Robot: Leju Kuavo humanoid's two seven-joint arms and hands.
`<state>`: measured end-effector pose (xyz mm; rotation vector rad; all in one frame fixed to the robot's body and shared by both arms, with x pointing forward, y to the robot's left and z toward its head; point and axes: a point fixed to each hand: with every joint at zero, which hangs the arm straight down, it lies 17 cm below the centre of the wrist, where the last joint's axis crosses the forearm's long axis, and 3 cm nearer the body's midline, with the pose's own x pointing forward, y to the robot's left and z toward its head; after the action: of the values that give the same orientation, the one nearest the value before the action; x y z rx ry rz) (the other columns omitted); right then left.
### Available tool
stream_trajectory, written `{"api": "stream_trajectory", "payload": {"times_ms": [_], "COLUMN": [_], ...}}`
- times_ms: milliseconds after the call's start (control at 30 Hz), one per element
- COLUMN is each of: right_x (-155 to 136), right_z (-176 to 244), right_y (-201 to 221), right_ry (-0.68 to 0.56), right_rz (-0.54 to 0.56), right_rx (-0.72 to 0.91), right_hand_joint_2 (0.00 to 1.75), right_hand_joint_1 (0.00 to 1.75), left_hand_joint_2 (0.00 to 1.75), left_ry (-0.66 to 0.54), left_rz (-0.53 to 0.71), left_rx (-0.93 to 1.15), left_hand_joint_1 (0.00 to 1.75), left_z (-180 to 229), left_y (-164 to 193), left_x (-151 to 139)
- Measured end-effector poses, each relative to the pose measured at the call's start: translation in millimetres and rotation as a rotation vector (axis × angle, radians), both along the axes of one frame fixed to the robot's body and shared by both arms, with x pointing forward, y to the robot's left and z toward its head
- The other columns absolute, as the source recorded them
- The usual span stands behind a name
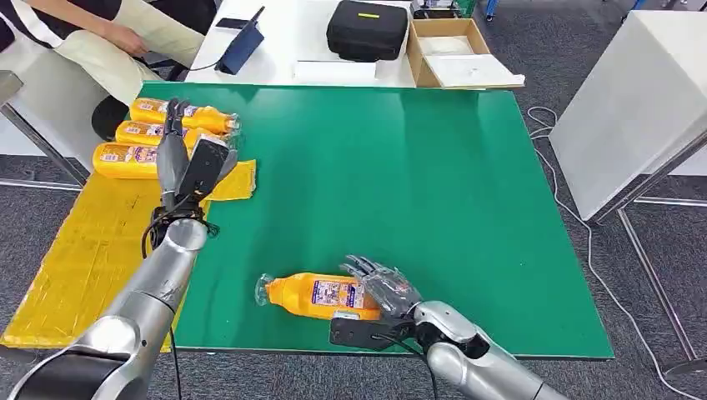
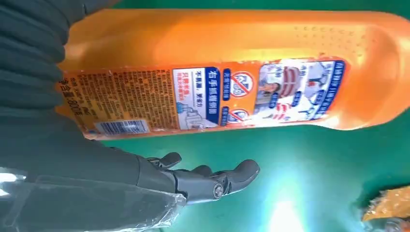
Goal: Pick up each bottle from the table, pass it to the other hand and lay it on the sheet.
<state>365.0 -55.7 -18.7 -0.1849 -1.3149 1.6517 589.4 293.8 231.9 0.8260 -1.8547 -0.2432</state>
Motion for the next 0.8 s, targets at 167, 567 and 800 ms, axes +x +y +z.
{"api": "stream_trajectory", "payload": {"times_ms": [167,567,800], "right_x": [3.8,11.4,15.4], "right_z": [-5.5,-21.5,-29.4], "right_y": [-5.9,-23.7,-26.8], "right_ry": [0.003,-0.012,-0.018], "right_rz": [-0.023,-0.052,-0.056], "right_rx": [-0.018,-0.083,-0.116], "right_hand_joint_2": [1.75,1.75,1.75], "right_hand_joint_1": [0.00,0.00,0.00], "left_hand_joint_2": [1.75,1.75,1.75], "left_ry": [0.005,0.016,0.020], "left_rz": [0.000,-0.005,-0.009], "left_rx": [-0.002,-0.007,-0.011], "left_hand_joint_1": [0.00,0.00,0.00], "left_z": [-1.3,-7.0,-10.1], "left_y": [-0.4,-3.7,-7.0], "left_x": [0.1,-1.6,-2.8]}}
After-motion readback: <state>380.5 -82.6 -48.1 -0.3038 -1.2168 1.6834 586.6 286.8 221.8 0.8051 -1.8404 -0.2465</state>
